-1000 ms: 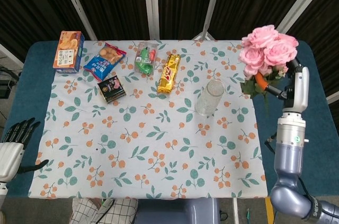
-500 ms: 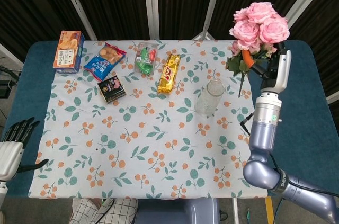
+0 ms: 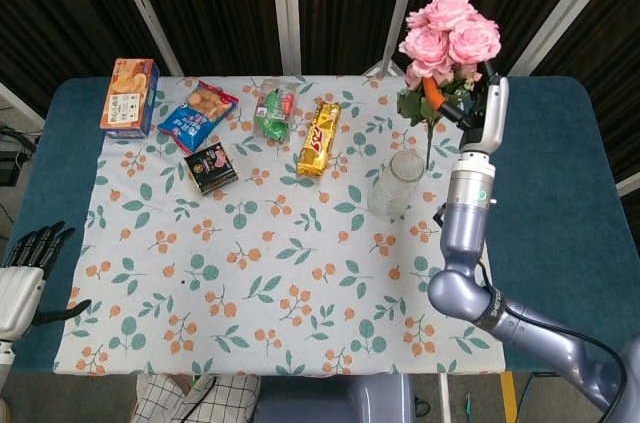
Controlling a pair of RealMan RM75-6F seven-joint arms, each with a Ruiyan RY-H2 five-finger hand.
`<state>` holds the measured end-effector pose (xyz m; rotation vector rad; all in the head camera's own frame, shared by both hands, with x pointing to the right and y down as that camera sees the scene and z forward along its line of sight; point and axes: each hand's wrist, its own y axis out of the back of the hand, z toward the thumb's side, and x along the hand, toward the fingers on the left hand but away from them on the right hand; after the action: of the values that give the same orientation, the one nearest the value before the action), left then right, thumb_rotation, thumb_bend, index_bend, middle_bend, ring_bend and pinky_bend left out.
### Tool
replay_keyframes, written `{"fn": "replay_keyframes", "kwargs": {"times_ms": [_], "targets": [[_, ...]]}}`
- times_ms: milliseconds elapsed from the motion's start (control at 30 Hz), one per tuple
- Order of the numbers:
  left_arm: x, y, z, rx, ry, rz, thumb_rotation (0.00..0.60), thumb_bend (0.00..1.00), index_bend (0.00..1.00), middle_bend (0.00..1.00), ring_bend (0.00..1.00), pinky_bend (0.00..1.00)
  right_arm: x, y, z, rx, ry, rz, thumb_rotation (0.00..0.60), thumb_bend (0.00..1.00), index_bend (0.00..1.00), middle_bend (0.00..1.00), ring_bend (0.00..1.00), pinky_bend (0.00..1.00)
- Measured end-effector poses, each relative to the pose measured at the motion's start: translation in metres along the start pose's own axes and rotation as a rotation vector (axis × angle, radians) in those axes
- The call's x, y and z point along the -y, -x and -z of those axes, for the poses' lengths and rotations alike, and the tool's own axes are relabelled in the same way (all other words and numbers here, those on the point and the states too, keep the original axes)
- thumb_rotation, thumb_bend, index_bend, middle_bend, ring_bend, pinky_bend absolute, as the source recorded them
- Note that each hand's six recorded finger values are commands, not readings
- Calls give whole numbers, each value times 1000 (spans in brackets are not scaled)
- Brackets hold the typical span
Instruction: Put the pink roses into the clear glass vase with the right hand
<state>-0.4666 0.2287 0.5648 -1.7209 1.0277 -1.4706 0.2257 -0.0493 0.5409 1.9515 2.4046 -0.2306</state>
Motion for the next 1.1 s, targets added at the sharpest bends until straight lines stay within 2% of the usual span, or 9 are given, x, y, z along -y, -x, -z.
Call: {"fn": "replay_keyframes", "kwargs": {"times_ms": [500, 733, 1100], "targets": [[0, -1, 1, -8, 10, 8, 600, 0, 0, 0, 0, 0, 19, 1, 27, 51, 19, -8, 600, 286, 417, 474, 499, 314], [1, -1, 2, -9, 10, 19, 600, 0, 0, 0, 0, 0, 9, -7, 41, 80, 9, 5, 600, 285, 417, 474, 499, 314], [2, 0, 0, -8, -9, 16, 600, 0, 0, 0, 0, 0, -13, -28, 43, 108, -18, 4, 600, 287, 417, 474, 498, 314]]}}
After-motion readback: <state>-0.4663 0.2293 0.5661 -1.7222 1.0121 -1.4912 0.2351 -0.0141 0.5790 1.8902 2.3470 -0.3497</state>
